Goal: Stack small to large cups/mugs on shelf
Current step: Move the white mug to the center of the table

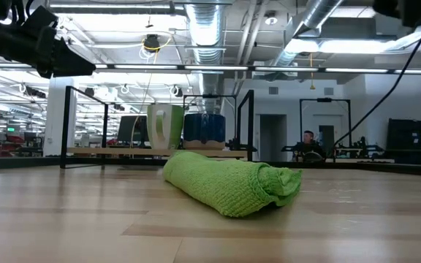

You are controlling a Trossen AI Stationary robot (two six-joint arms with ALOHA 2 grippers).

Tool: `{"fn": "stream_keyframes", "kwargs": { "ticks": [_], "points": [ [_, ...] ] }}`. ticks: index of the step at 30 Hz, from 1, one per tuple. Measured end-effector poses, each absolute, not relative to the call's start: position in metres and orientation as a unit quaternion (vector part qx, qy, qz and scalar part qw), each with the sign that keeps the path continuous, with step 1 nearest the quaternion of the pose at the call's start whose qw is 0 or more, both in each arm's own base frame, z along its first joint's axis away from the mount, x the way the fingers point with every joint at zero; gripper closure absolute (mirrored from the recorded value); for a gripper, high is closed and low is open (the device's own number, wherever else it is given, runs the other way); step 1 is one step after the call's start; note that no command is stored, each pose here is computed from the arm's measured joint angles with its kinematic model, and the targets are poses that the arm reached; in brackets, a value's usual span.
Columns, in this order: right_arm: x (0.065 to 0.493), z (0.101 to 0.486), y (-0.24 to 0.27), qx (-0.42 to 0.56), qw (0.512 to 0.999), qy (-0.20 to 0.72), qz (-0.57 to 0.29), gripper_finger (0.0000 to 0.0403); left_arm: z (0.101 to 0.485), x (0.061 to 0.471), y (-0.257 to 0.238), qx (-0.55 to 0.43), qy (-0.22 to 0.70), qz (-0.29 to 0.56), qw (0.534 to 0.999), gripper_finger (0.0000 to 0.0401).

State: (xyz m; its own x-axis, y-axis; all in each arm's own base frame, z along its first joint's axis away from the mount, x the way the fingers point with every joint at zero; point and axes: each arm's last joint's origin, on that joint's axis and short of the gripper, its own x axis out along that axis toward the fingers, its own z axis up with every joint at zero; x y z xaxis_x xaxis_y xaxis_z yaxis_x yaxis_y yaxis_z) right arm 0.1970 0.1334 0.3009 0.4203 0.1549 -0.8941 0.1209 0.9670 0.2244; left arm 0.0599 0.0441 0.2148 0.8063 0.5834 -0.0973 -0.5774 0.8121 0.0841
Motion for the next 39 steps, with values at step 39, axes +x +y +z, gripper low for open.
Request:
{"fn": "stream_keyframes", "kwargs": {
  "ticks": [39],
  "points": [
    [0.214, 0.219, 0.177, 0.078, 0.736, 0.667, -0.091, 0.0124, 0.215, 0.06, 0.044, 0.025, 0.061, 0.307, 0.95, 0.0172]
  ]
}}
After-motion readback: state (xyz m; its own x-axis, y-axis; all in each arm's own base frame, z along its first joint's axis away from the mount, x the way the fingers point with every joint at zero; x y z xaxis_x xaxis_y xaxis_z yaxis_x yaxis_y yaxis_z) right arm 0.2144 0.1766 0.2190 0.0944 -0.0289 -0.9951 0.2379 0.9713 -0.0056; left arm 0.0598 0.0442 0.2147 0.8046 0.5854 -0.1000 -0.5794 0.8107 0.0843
